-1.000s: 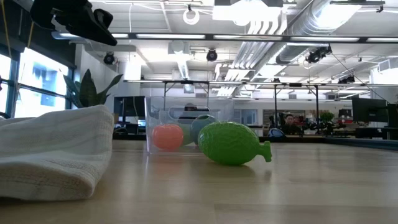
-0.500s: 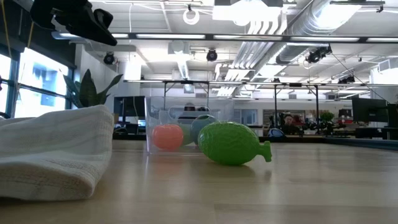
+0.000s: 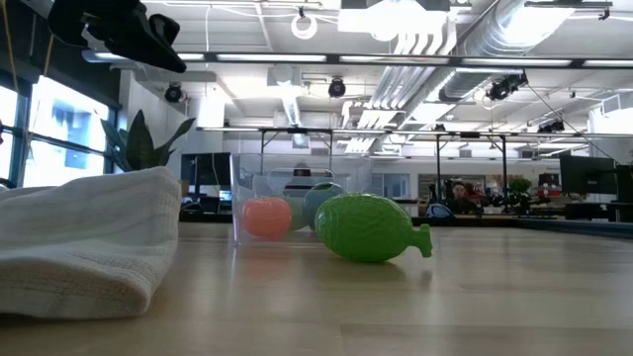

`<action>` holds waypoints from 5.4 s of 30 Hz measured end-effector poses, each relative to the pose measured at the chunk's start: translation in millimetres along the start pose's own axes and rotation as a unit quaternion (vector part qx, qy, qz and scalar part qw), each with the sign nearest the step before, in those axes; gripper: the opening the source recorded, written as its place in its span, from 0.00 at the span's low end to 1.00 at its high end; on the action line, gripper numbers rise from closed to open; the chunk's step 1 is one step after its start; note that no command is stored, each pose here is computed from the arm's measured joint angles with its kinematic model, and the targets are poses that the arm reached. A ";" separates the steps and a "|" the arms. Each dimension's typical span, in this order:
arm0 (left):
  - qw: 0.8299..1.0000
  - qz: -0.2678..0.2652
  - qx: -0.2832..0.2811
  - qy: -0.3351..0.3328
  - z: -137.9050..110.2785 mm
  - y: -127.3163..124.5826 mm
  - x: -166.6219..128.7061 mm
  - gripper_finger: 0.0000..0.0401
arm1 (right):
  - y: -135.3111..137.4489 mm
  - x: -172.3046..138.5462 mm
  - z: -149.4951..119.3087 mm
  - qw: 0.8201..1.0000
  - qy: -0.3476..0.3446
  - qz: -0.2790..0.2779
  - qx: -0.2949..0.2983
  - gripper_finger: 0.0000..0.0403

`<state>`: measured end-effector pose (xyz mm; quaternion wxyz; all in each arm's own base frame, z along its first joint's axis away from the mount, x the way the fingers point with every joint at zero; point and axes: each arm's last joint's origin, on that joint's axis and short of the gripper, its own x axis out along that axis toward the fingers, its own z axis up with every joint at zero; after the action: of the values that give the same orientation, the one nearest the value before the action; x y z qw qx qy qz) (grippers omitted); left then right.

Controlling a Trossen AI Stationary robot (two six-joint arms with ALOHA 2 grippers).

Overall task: Pick and placing Produce into tupperware
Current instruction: Put the red apple into the transparent bin

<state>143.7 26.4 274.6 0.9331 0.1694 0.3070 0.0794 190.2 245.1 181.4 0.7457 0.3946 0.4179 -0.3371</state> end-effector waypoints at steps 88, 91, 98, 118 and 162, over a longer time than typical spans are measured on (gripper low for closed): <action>1.000 0.001 0.000 -0.002 0.4 0.1 0.0 0.01 | 98.6 143.9 274.1 0.847 0.059 0.099 -0.519 0.65; 1.000 0.001 0.000 -0.002 0.4 0.2 0.0 0.01 | 99.3 143.7 273.0 0.841 0.056 0.098 -0.529 0.65; 1.000 0.001 0.000 -0.002 0.4 0.1 0.0 0.01 | 99.6 143.6 273.1 0.847 0.032 0.063 -0.527 0.65; 1.000 0.001 0.000 -0.002 0.4 0.1 0.0 0.01 | 99.3 144.7 271.4 0.865 0.045 0.070 -0.495 0.66; 1.000 0.000 0.000 -0.002 0.4 0.1 0.0 0.01 | 99.7 145.6 272.0 0.889 0.044 0.066 -0.450 0.66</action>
<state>143.9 26.4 274.9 0.9337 0.1696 0.3052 0.0796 432.0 29.1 174.7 0.8446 0.0578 0.5304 -0.0449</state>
